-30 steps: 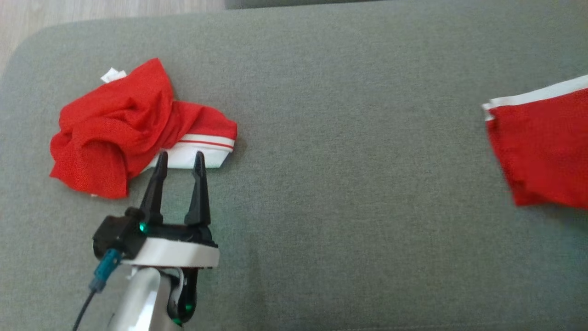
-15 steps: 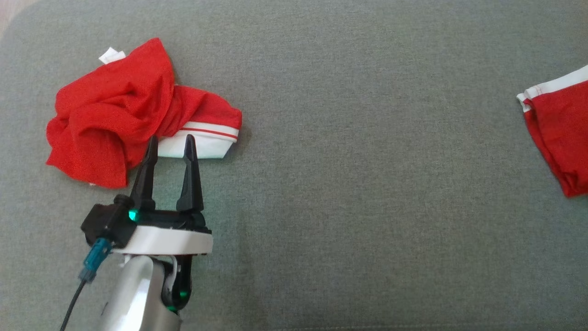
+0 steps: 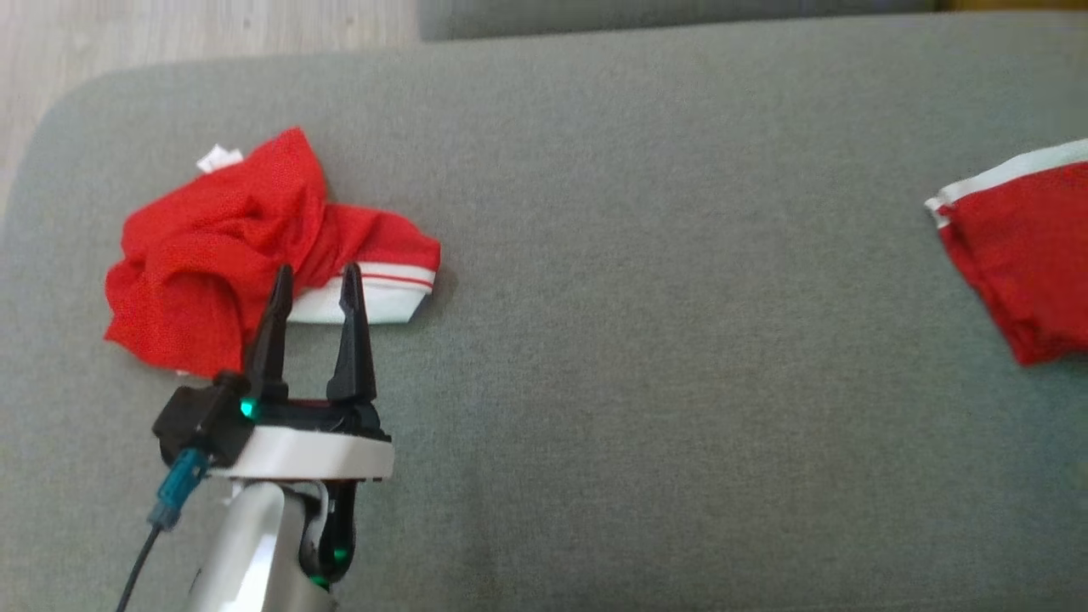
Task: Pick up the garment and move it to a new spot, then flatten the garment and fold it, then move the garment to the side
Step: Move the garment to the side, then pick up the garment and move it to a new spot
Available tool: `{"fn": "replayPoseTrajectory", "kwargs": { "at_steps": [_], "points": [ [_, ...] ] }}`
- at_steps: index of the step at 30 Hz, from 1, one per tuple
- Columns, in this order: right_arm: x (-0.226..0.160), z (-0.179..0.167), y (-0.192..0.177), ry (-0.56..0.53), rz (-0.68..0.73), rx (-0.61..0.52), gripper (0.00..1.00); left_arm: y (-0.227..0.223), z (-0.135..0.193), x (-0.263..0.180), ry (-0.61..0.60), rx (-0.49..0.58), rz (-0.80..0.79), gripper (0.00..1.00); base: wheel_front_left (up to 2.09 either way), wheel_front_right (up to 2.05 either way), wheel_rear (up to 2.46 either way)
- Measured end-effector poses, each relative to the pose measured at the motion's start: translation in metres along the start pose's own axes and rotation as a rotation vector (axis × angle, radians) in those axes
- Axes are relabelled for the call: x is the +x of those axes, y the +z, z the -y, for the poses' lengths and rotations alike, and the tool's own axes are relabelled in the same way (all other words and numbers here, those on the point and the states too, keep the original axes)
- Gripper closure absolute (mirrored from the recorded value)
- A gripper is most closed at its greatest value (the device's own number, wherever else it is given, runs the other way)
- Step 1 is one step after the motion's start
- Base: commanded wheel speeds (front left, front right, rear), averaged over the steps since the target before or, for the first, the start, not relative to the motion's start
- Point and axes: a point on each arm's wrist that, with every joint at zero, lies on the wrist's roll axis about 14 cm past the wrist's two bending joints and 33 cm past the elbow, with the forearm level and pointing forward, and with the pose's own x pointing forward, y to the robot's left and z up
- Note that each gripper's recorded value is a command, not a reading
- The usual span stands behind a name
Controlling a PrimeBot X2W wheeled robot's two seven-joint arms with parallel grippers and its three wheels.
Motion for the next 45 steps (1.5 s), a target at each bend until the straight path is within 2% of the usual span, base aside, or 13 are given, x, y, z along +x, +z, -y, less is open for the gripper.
{"fn": "replayPoseTrajectory", "kwargs": {
  "at_steps": [2, 7, 9, 12, 14, 15, 18, 22, 24, 26, 38, 45],
  "points": [
    [-0.006, -0.012, 0.027, 0.026, 0.096, 0.014, 0.00, 0.006, 0.003, -0.005, 0.000, 0.000, 0.014, 0.00, 0.00, 0.00, 0.00],
    [-0.032, -0.049, 0.098, 0.099, 0.386, 0.185, 0.00, 0.013, 0.010, -0.020, -0.012, 0.025, 0.029, 0.00, 0.00, 0.00, 0.00],
    [-0.045, -0.061, 0.111, 0.115, 0.463, 0.257, 0.00, 0.017, 0.012, -0.023, -0.011, 0.034, 0.040, 0.00, 0.00, 0.00, 0.00],
    [-0.062, -0.072, 0.111, 0.100, 0.531, 0.386, 0.00, 0.022, 0.010, -0.029, -0.003, 0.037, 0.053, 0.00, 0.00, 0.00, 0.00],
    [-0.067, -0.081, 0.107, 0.108, 0.537, 0.406, 0.00, 0.023, 0.010, -0.031, -0.002, 0.038, 0.055, 0.00, 0.00, 0.00, 0.00],
    [-0.078, -0.103, 0.101, 0.131, 0.541, 0.448, 0.00, 0.022, 0.010, -0.036, 0.004, 0.038, 0.052, 0.00, 0.00, 0.00, 0.00],
    [-0.090, -0.128, 0.083, 0.152, 0.514, 0.490, 0.00, 0.019, 0.007, -0.043, 0.015, 0.037, 0.043, 0.00, 0.00, 0.00, 0.00],
    [-0.106, -0.143, 0.036, 0.149, 0.427, 0.489, 0.00, 0.013, 0.002, -0.051, 0.037, 0.037, 0.027, 0.00, 0.00, 0.00, 0.00],
    [-0.112, -0.150, 0.020, 0.156, 0.392, 0.474, 0.00, 0.011, 0.001, -0.053, 0.041, 0.036, 0.021, 0.00, 0.00, 0.00, 0.00],
    [-0.117, -0.154, 0.012, 0.160, 0.374, 0.506, 0.00, 0.008, 0.000, -0.055, 0.044, 0.035, 0.013, 0.00, 0.00, 0.00, 0.00],
    [-0.123, -0.168, 0.027, 0.213, 0.413, 0.522, 0.00, 0.010, -0.003, -0.059, 0.057, 0.036, 0.016, 0.00, 0.00, 0.00, 0.00],
    [-0.128, -0.211, 0.037, 0.346, 0.407, 0.513, 0.00, 0.023, -0.025, -0.078, 0.138, 0.045, 0.054, 0.00, 0.00, 0.00, 0.00]
  ]
}}
